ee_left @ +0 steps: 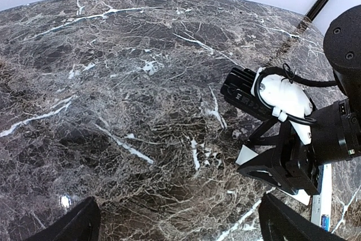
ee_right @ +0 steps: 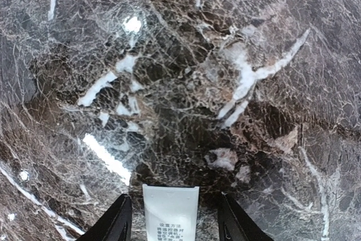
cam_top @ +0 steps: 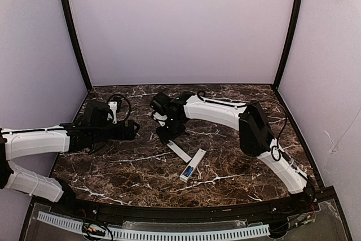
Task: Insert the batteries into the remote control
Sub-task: Pick up the battery cover at the center of the board.
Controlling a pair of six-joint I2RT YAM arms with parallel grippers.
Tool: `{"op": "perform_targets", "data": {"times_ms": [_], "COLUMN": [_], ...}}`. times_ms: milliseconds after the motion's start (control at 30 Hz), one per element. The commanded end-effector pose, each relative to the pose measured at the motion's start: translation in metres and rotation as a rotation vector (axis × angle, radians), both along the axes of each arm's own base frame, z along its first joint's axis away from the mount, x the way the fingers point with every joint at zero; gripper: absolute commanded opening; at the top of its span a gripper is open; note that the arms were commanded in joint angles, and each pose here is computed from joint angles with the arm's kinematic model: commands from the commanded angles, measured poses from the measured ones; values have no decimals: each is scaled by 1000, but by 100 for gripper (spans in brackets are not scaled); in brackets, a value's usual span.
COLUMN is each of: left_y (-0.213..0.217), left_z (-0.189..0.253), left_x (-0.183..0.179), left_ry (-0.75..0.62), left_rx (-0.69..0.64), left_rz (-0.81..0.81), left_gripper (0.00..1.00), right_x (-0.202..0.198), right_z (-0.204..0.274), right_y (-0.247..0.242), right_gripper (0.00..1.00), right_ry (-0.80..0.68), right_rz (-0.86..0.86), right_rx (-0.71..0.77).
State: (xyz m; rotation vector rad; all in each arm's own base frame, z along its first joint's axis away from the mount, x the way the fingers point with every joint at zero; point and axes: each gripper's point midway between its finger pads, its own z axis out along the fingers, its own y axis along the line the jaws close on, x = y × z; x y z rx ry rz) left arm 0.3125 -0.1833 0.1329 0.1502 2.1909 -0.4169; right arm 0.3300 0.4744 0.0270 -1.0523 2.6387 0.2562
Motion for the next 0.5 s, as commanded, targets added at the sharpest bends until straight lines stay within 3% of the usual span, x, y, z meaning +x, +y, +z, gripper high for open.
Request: {"op": "perform_targets", "data": {"times_ms": [0, 267, 467], "left_y": [3, 4, 2], "left_z": [1, 3, -1], "left_x": [-1, -1, 0], "left_ry": [-12, -16, -5], "left_rx": [-4, 0, -2], "left_rz": [3, 8, 4], "left_gripper": [98, 99, 98], "right_x": [-5, -13, -12], "right_z": [-12, -29, -27], "right_y": [-1, -6, -10], "right_gripper": [50, 34, 28], "right_ry": [-18, 13, -10], "right_rz": [27, 41, 48], "right_rx": [-59, -90, -120]}}
